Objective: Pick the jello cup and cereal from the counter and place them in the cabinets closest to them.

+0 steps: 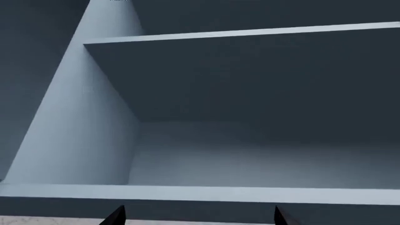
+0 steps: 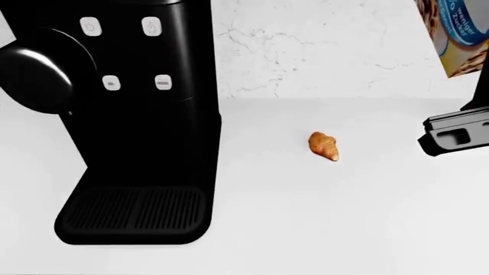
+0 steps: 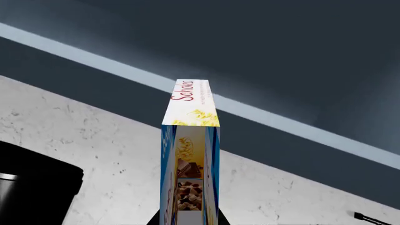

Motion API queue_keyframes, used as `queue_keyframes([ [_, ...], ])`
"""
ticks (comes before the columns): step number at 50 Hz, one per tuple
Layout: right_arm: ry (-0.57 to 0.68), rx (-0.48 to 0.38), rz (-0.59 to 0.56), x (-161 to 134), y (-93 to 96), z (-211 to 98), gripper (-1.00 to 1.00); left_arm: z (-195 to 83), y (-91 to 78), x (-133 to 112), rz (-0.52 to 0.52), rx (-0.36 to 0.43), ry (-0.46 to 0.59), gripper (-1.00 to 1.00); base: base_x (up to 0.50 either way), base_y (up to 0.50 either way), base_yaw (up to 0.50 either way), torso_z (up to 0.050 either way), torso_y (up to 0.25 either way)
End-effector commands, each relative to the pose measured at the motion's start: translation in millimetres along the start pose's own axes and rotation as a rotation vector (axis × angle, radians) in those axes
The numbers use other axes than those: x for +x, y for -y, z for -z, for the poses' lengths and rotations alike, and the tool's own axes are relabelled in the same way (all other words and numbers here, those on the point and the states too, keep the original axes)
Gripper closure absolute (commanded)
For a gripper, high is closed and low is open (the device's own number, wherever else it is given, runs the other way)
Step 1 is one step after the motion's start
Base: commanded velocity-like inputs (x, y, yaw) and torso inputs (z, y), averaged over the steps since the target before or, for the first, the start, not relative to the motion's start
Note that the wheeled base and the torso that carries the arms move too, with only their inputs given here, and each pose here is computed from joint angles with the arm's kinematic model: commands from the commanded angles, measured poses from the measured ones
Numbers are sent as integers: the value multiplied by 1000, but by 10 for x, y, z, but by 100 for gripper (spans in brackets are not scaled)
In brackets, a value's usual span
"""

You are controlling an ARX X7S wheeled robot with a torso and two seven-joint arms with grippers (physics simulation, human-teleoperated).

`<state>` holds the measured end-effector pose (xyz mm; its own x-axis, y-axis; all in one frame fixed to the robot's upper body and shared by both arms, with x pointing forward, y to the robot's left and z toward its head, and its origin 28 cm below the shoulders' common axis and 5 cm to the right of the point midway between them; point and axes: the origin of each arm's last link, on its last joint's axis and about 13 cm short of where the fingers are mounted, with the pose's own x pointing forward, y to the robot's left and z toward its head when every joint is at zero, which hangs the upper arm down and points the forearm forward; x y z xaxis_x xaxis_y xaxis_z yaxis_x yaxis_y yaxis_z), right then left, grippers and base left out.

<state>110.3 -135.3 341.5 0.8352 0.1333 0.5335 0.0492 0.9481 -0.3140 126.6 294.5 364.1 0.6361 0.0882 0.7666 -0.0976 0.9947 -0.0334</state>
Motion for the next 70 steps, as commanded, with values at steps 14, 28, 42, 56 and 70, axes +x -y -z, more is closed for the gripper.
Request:
queue_keyframes([
  [14, 44, 38, 1, -22, 20, -86, 100, 6, 5, -2, 7, 9, -4, -100, 398, 75, 0, 0, 0],
  [28, 161, 91, 85, -197, 54, -476, 100, 39, 38, 1, 16, -2, -9, -100, 32, 0, -4, 0, 0],
  [42, 207, 178, 136, 77, 122, -896, 100, 59, 60, 4, 23, -8, -9, -100, 32, 0, -1, 0, 0],
  [56, 237, 241, 164, 508, 214, -1339, 100, -2, 82, 27, 28, -15, 9, -100, 33, 0, 0, 0, 1],
  [70, 335, 210, 181, 748, 219, -1595, 100, -16, 101, 37, 38, -15, 12, -100, 34, 0, 0, 0, 0],
])
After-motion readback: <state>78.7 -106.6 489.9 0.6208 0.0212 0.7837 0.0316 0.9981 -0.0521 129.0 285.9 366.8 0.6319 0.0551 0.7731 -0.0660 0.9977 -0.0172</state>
